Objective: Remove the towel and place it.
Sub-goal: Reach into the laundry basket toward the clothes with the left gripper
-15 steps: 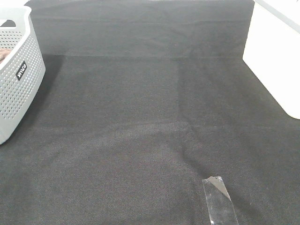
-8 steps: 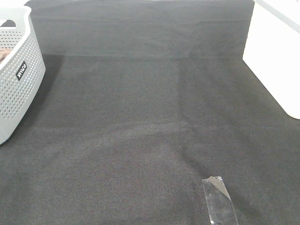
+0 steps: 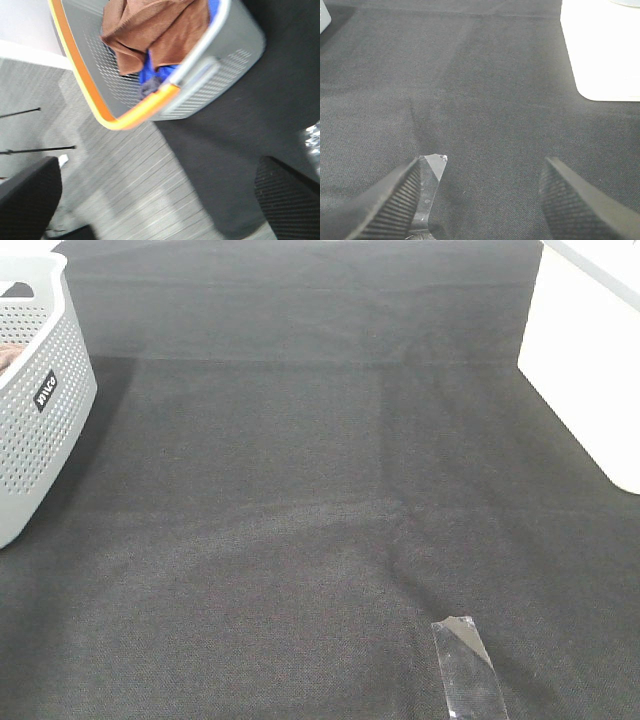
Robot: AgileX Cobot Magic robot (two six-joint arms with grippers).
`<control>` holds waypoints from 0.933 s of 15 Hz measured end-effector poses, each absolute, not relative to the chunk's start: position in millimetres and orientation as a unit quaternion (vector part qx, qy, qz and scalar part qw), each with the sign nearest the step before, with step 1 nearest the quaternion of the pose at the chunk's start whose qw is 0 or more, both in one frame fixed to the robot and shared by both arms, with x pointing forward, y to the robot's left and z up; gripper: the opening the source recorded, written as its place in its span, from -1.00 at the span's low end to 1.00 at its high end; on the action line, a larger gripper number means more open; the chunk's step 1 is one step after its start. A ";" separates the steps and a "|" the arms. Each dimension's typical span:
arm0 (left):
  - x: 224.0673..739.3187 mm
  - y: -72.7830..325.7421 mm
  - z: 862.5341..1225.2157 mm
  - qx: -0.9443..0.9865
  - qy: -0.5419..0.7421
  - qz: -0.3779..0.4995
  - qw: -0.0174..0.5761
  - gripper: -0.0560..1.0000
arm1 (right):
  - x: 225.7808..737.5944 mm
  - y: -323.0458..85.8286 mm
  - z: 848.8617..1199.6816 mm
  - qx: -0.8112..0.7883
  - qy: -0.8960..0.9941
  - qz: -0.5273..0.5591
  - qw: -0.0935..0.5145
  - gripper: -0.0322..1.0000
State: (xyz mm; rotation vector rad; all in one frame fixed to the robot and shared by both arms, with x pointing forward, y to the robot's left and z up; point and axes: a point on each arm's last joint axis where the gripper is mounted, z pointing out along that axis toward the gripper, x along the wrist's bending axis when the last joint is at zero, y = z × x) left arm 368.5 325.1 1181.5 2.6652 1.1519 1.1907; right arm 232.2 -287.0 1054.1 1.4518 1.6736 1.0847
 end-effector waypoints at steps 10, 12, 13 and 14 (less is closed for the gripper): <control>611.8 364.3 1098.1 0.919 0.265 0.221 -0.189 0.95 | 232.2 -287.0 1054.1 0.555 0.640 0.415 0.331 0.32; 637.1 380.3 1072.1 0.924 0.253 0.211 -0.195 0.95 | 232.2 -287.0 1054.1 0.555 0.640 0.415 0.331 0.32; 651.0 385.8 1057.2 0.926 0.249 0.208 -0.195 0.95 | 232.2 -287.0 1054.1 0.555 0.640 0.415 0.331 0.32; 663.0 388.5 1046.0 0.929 0.239 0.205 -0.196 0.95 | 232.2 -287.0 1054.1 0.555 0.640 0.415 0.331 0.32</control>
